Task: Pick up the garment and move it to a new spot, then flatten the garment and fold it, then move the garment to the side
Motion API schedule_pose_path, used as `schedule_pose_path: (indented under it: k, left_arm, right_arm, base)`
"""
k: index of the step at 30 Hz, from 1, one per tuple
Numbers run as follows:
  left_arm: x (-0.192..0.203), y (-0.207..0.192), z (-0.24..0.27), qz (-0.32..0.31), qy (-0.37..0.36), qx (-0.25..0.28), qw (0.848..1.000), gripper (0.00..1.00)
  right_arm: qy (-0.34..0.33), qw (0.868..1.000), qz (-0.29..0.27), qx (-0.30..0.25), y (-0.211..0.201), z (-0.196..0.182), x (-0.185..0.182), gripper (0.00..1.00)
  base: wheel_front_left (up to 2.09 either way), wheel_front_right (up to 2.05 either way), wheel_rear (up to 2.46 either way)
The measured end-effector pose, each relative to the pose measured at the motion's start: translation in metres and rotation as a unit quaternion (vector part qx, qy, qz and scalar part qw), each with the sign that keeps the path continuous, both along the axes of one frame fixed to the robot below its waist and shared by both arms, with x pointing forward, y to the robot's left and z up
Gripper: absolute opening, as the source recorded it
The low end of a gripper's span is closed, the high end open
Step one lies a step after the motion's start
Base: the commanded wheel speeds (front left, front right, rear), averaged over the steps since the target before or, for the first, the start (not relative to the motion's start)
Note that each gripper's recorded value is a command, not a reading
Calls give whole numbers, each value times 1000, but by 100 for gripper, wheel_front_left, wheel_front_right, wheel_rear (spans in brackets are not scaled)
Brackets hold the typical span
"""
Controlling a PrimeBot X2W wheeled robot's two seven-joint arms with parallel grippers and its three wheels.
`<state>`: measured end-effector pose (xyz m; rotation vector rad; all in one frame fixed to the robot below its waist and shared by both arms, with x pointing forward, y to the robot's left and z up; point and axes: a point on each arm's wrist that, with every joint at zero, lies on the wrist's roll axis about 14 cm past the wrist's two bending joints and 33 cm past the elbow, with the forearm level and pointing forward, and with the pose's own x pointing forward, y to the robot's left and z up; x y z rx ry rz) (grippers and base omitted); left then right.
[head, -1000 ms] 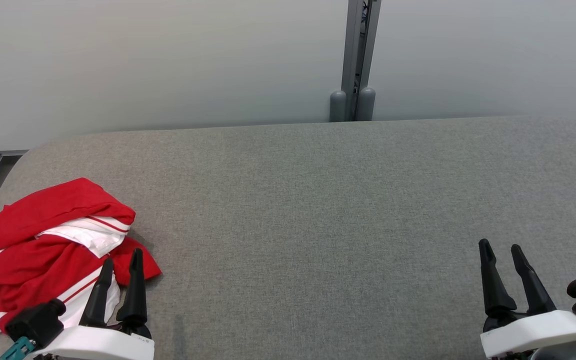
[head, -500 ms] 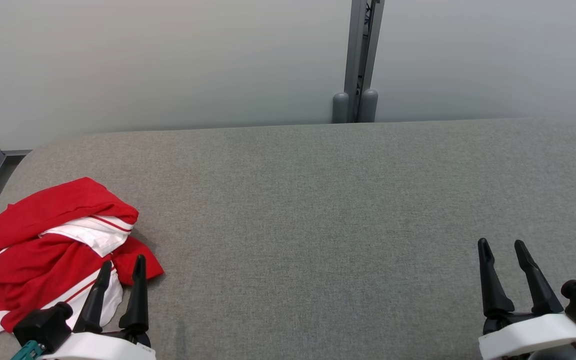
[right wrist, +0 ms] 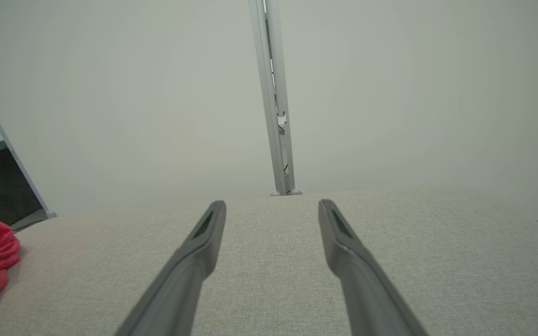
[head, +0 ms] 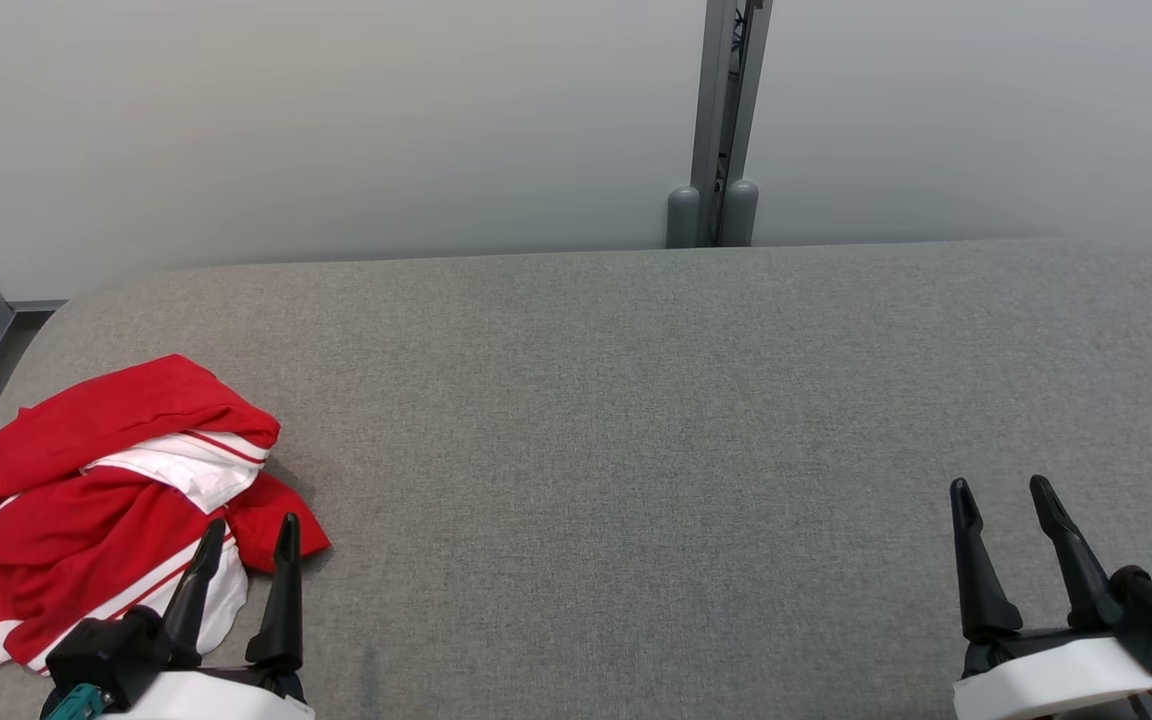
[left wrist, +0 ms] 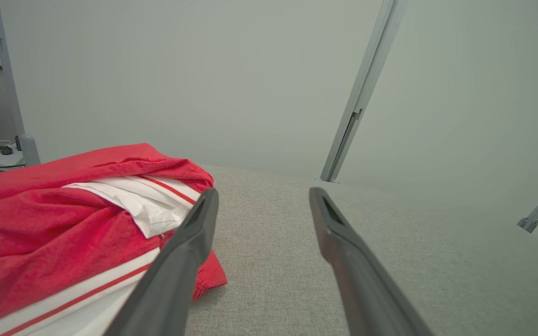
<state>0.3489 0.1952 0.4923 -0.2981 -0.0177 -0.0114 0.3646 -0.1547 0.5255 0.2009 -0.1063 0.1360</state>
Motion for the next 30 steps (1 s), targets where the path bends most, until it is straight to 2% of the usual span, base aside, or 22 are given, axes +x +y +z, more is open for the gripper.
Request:
schedule_pose_path:
  k: [17, 30]
  left_arm:
    - [-3, -2, -1, -9, -6, 66, 998, 100]
    - [-8, 0, -10, -12, 3, 101, 995, 100]
  right_arm:
    - [-18, 998, 0, -62, 1, 2, -3, 100]
    - [-17, 996, -2, -82, 0, -3, -6, 100]
  base:
    - [0, 0, 0]
    - [0, 0, 0]
